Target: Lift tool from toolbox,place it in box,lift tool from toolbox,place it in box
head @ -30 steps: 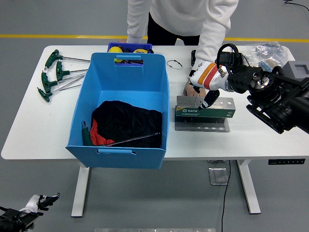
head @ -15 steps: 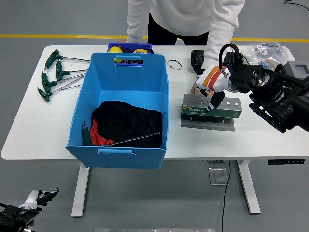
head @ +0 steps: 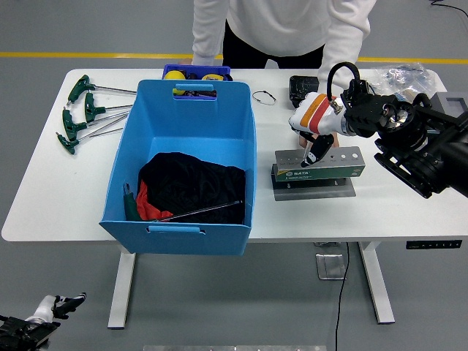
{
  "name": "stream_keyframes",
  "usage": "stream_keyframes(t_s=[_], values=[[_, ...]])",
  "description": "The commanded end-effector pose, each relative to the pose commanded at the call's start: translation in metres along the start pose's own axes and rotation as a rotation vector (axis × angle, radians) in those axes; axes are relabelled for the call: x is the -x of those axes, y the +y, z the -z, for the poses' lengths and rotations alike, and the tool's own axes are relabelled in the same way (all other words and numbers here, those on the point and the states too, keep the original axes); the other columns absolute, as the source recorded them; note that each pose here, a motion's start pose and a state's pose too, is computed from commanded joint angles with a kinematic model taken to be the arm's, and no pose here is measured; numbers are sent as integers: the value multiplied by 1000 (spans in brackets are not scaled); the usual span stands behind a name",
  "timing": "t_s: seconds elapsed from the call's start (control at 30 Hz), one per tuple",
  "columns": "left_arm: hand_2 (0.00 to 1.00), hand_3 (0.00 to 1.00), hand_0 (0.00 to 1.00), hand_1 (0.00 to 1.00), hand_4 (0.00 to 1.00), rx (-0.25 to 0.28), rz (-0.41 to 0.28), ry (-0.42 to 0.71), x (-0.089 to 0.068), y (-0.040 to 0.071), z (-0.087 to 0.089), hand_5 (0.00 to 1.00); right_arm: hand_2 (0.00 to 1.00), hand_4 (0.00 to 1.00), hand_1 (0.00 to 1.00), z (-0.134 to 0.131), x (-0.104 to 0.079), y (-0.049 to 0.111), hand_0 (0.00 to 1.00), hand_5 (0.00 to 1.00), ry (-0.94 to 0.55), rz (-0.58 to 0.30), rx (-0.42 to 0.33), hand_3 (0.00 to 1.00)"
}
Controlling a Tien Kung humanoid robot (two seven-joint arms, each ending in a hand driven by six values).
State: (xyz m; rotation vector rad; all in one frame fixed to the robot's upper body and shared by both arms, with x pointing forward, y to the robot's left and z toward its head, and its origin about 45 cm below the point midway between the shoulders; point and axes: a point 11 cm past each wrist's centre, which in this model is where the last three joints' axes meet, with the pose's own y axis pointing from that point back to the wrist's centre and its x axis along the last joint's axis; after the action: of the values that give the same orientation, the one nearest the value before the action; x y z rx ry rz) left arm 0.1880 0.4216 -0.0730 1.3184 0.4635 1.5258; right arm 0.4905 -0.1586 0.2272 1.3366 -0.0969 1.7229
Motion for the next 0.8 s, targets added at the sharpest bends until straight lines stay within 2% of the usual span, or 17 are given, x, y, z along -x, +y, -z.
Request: stream_keyframes(t_s=[0.13,0.17,0.47,0.8], values=[[703,666,735,727,694,-3,-1,1,0,0,1,616,117,967,65,-1,-2,1,81,631,-6,-15,-3,108],[700,664,733,725,694,-4,-1,2,0,0,2,615,74,919,7,-1,-3,1,32,624,-7,-20,-5,64],[700,664,733,722,694,-25,1,-1,1,1,13,615,50,901,2,-1,-11,3,6,621,-14,-56,-16,47],[697,665,730,721,694,-56,-1,-5,0,3,29,616,37,910,2,-7,-24,9,2,621,-54,-52,-1,37]])
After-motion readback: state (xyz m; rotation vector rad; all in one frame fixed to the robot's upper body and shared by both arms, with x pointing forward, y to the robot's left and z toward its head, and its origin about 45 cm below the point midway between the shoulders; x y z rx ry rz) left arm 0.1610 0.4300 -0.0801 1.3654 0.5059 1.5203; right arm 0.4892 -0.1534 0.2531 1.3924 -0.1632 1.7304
